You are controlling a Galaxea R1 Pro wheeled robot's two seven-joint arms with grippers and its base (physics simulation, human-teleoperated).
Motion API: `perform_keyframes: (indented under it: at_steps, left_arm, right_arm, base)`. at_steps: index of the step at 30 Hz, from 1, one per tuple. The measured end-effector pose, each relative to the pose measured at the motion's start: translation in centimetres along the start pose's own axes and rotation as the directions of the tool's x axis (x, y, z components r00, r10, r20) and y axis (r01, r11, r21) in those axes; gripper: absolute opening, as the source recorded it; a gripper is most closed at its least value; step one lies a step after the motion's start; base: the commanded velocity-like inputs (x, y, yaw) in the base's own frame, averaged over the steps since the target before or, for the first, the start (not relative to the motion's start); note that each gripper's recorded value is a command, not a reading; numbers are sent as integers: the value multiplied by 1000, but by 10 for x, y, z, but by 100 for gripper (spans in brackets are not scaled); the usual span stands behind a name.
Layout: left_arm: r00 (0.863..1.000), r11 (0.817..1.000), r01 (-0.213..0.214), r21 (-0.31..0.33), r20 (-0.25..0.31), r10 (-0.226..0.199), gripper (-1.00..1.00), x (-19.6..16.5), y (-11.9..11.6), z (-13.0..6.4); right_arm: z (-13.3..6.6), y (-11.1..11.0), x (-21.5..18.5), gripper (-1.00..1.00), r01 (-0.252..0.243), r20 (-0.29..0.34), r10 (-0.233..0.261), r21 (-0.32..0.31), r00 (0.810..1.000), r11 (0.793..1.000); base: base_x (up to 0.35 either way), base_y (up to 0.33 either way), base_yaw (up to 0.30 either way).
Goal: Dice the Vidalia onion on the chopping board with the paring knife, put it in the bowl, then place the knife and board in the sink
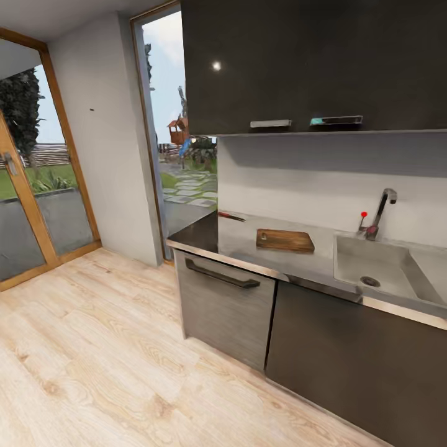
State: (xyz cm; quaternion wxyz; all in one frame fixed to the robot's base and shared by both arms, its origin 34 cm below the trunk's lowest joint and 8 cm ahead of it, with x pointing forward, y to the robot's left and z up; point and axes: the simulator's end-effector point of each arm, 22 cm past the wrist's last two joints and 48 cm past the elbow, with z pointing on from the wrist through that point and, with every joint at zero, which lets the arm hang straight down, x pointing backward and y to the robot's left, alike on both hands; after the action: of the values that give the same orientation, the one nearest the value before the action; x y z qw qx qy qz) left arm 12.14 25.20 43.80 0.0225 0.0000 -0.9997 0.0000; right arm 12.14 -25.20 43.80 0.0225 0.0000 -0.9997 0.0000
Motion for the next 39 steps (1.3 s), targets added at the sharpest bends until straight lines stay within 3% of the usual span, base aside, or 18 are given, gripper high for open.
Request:
perform_keyframes:
  at_steps: [3,9,26,39]
  left_arm:
    - [1000,1000,7,3,9,-7,100,-4,-1,0]
    - [999,1000,5,0,43,-5,100,-15,1,0]
    - [997,1000,5,-4,75,-5,100,-29,4,-1]
    - [997,1000,4,-4,78,-4,100,-30,5,-1]
  right_arm:
    - [0,13,-22,100,-2,38,3,-14,999,1000]
    - [-1,31,-27,100,0,47,2,-38,999,999]
    - [-1,34,-28,100,-4,48,6,-42,999,999]
    - [-1,35,-29,100,-3,52,6,-46,999,999]
  base:
    - [0,0,0]
    - [0,0,0]
    - [0,0,-10]
    - [0,0,-206]
